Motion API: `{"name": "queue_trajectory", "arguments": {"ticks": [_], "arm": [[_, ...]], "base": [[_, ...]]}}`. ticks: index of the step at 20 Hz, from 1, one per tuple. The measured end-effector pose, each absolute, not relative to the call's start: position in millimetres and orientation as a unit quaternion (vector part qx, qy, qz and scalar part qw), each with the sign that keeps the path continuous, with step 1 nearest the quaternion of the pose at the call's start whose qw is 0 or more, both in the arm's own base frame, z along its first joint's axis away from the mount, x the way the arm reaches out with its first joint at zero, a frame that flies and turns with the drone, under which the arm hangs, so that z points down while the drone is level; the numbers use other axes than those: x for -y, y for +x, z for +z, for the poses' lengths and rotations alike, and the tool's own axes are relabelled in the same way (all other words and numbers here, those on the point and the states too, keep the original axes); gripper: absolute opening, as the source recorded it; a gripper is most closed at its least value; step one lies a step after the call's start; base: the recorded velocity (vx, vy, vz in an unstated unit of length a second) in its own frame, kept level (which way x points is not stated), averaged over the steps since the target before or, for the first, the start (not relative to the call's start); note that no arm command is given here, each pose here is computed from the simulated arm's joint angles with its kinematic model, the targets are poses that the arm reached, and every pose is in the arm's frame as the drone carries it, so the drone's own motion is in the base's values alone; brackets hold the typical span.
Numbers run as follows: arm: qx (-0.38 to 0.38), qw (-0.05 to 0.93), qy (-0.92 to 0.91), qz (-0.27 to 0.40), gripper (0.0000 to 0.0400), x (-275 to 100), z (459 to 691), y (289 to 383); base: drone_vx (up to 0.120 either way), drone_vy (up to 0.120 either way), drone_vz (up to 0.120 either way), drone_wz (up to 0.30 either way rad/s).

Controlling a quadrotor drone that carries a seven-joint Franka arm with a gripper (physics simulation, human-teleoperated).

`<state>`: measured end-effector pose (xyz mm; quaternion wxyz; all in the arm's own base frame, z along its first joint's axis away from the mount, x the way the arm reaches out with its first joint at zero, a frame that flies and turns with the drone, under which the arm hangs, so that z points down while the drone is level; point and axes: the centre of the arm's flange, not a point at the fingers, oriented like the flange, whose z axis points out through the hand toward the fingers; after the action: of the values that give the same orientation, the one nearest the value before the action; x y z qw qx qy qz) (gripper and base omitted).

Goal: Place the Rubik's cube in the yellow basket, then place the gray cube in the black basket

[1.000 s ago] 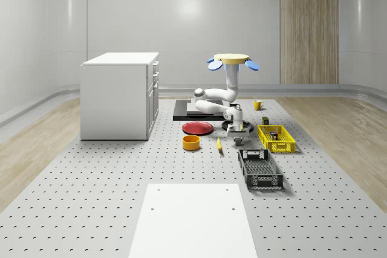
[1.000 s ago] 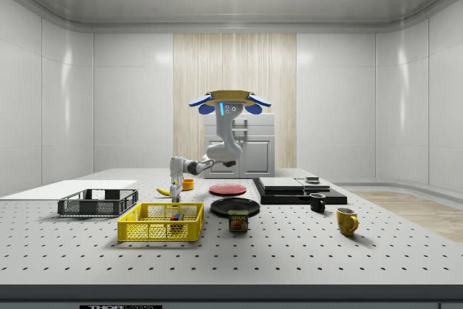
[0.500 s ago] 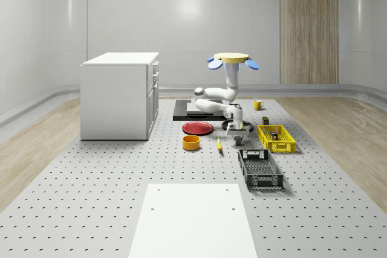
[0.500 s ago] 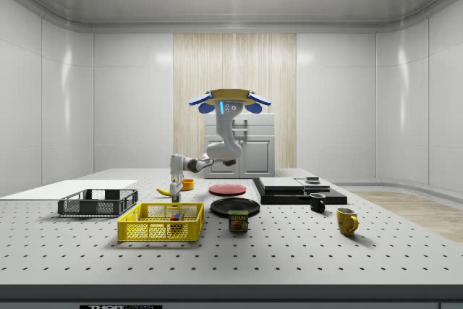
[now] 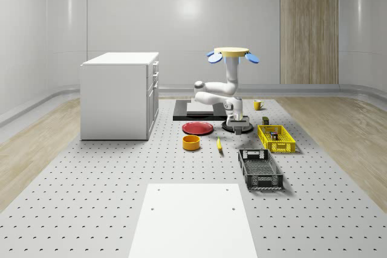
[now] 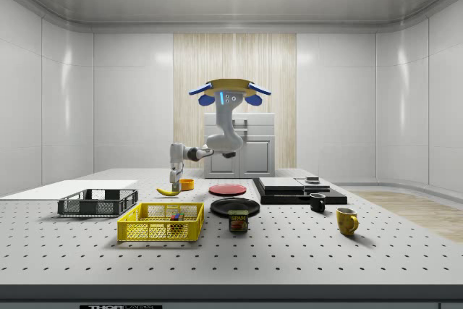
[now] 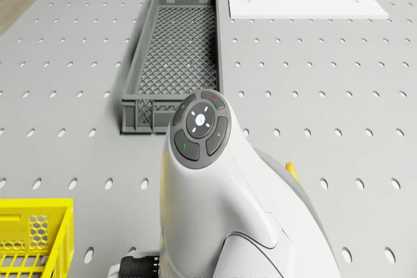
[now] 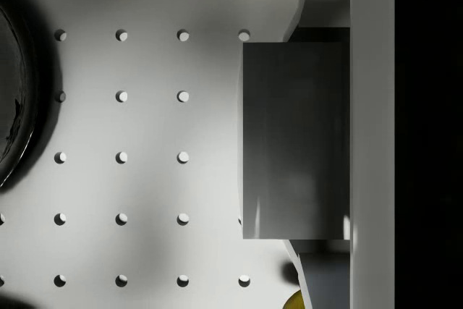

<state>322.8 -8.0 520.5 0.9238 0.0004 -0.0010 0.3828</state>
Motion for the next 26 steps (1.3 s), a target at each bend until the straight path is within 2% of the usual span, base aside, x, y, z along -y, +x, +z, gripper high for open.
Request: {"name": "queue_trajectory", "arguments": {"ticks": [3, 12, 18, 23, 26], "arm": [[0.001, 0.924, 0.000, 0.383, 0.0250, 8.0, 519.6, 322.8], [0.001, 0.924, 0.000, 0.383, 0.0250, 8.0, 518.8, 322.8], [0.001, 0.924, 0.000, 0.383, 0.0250, 8.0, 518.7, 322.8], [0.001, 0.924, 0.000, 0.383, 0.0250, 8.0, 518.7, 322.8], [0.001, 0.924, 0.000, 0.383, 0.0250, 8.0, 518.7, 322.8]], "base": [[0.120, 0.013, 0.000, 0.000], [0.120, 0.120, 0.000, 0.000], [0.120, 0.000, 0.000, 0.000], [0.120, 0.120, 0.000, 0.000], [0.120, 0.013, 0.000, 0.000]]}}
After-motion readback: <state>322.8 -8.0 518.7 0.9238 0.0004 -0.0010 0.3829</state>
